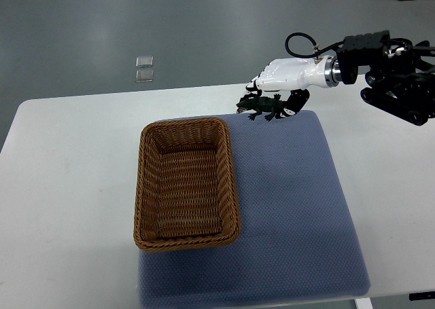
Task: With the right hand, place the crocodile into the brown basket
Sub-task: 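Lift the crocodile with the right hand and carry it over the basket, then lower the crocodile into the basket and open the right hand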
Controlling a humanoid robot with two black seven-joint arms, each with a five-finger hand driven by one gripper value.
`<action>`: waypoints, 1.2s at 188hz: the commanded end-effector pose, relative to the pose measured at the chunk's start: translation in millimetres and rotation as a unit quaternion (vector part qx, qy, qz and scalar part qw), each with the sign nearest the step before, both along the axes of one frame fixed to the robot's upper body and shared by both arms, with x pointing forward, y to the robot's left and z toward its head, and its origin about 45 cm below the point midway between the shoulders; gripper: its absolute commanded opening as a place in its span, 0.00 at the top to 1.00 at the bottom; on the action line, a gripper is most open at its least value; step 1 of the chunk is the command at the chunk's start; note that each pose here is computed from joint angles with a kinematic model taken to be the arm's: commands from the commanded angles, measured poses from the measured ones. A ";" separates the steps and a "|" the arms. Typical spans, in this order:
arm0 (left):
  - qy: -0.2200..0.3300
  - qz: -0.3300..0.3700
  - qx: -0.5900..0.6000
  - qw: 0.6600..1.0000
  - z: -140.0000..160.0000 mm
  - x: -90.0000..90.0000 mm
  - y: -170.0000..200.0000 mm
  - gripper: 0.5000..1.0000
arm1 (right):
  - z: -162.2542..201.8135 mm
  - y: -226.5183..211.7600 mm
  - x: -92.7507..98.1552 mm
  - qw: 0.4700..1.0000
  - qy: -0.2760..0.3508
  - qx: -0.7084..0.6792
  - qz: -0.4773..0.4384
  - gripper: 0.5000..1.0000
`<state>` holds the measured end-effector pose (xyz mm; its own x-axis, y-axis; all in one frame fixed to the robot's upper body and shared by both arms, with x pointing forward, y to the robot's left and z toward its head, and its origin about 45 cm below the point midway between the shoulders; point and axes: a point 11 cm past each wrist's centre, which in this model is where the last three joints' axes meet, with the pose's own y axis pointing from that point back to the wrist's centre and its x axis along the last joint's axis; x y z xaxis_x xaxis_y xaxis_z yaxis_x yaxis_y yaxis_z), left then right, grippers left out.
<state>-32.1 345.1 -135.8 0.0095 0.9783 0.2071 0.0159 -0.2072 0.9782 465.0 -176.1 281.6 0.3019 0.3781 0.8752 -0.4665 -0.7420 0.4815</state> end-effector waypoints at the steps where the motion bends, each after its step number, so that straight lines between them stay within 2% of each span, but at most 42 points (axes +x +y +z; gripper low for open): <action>1: 0.000 0.000 0.000 1.000 0.0 0.0 0.0 0.00 | 10.3 31.8 -1.7 1.000 0.006 -0.003 0.027 0.65; 27: 0.000 0.000 -0.001 1.000 0.0 0.0 -0.1 0.00 | 18.8 68.9 -7.7 0.998 0.011 -0.002 0.060 0.64; 46: 0.000 0.000 0.000 1.000 0.0 0.0 0.0 0.00 | 12.7 109.8 -22.6 0.995 0.027 -0.003 0.099 0.64; 86: 0.000 -0.001 0.000 1.000 0.0 0.0 0.0 0.00 | 0.0 164.7 -50.9 0.987 0.046 -0.001 0.157 0.60; 101: 0.000 0.000 0.000 1.000 0.0 0.0 0.0 0.00 | -6.3 169.4 -55.3 0.985 0.052 0.000 0.162 0.56; 112: 0.000 0.000 0.000 1.000 0.0 0.0 0.0 0.00 | -10.4 168.1 -56.3 0.985 0.055 -0.001 0.161 0.50; 127: 0.000 0.000 0.000 1.000 0.0 0.0 0.0 0.00 | -16.2 163.7 -56.5 0.986 0.061 0.000 0.156 0.49; 141: 0.000 0.000 -0.001 1.000 0.0 0.0 -0.1 0.00 | -18.4 161.0 -56.0 0.986 0.063 0.000 0.153 0.43; 158: 0.000 0.000 0.000 1.000 0.0 0.0 0.0 0.00 | -23.8 161.1 -58.5 0.986 0.069 0.003 0.153 0.41; 175: 0.000 0.000 0.000 1.000 0.0 0.0 0.0 0.00 | -30.6 160.7 -61.3 0.985 0.076 0.005 0.153 0.31; 190: 0.000 0.000 -0.001 1.000 0.0 0.0 -0.1 0.00 | -33.2 160.1 -61.5 0.985 0.079 0.009 0.150 0.17; 226: 0.000 0.000 0.000 1.000 0.0 0.0 0.0 0.00 | -29.5 157.0 -57.9 0.986 0.088 0.027 0.136 0.15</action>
<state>-32.1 345.1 -135.8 0.0098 0.9783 0.2071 0.0156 -0.2072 0.9782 404.6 -16.4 249.9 0.3253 0.4416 0.8361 -0.1496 -0.8491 0.5066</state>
